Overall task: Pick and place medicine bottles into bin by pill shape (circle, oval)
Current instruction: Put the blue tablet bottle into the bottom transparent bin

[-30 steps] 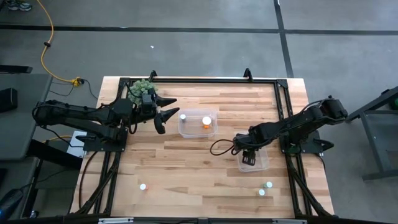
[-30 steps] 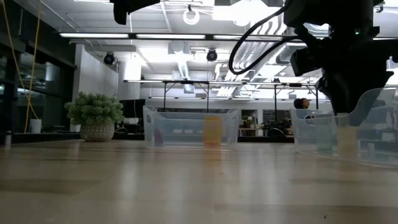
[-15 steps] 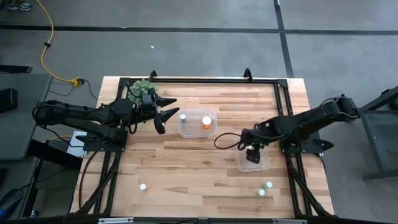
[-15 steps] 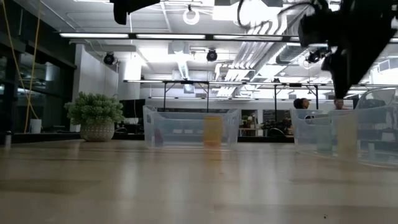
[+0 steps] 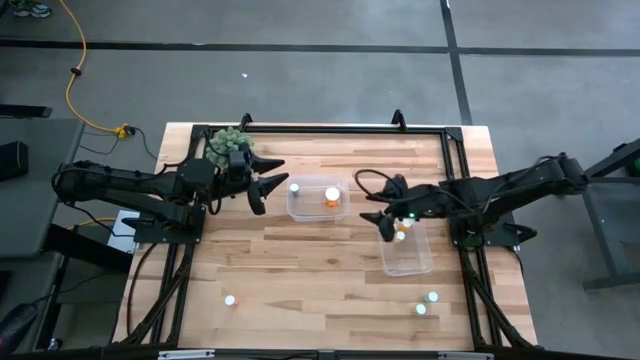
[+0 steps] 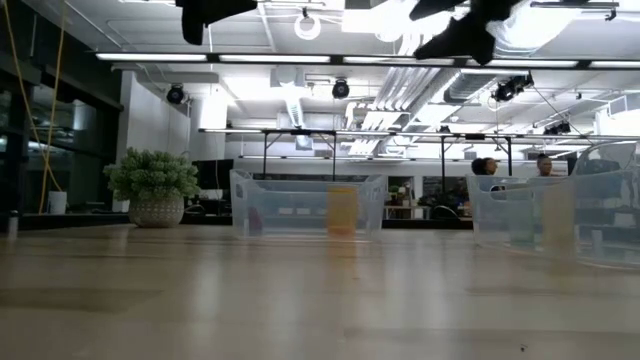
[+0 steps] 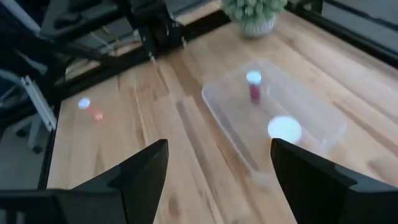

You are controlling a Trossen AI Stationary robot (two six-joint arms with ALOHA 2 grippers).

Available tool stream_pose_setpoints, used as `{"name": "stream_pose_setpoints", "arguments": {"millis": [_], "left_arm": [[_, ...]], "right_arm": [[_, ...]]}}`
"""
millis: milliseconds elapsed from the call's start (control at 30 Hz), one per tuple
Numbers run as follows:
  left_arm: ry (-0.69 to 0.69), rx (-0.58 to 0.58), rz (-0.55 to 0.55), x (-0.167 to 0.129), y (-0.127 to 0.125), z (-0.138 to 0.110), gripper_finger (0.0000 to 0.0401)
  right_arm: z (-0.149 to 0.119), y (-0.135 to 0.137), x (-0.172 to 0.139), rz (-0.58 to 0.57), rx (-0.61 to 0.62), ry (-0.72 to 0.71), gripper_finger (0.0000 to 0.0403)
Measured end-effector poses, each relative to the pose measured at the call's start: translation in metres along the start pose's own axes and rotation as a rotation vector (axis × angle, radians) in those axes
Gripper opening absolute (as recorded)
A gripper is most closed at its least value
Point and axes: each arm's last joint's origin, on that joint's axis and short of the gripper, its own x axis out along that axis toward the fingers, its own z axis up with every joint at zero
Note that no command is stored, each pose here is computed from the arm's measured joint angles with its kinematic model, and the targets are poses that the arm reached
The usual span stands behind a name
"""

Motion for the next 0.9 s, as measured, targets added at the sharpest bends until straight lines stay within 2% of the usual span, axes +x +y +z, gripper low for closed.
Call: {"name": "stream_pose_setpoints", "arguments": {"millis": [200, 367, 467, 600, 700, 800, 900], "left_arm": [[0.007, -0.038, 0.002, 0.0, 0.0, -0.001, 0.0191], [-0.007, -0.053, 0.002, 0.0, 0.0, 0.001, 0.0191], [-0.001, -0.077, -0.044, 0.0, -0.001, 0.001, 0.0191], [0.067, -0.075, -0.168, -0.002, -0.01, -0.004, 0.0189], [0.116, -0.065, -0.208, -0.007, -0.02, -0.01, 0.0188], [0.169, -0.059, -0.203, -0.013, -0.032, -0.012, 0.0188], [0.251, -0.017, -0.178, -0.021, -0.045, -0.003, 0.0188]], "right_arm": [[0.006, 0.003, 0.021, 0.065, -0.06, -0.048, 0.0277], [0.015, -0.002, 0.026, 0.113, -0.083, -0.085, 0.0277], [0.02, -0.006, 0.027, 0.12, -0.097, -0.111, 0.0277], [0.024, -0.009, 0.028, 0.127, -0.116, -0.139, 0.0277], [0.026, -0.009, 0.028, 0.129, -0.148, -0.158, 0.0277], [0.029, -0.008, 0.027, 0.13, -0.166, -0.19, 0.0277], [0.03, -0.007, 0.027, 0.136, -0.163, -0.206, 0.0277]]}}
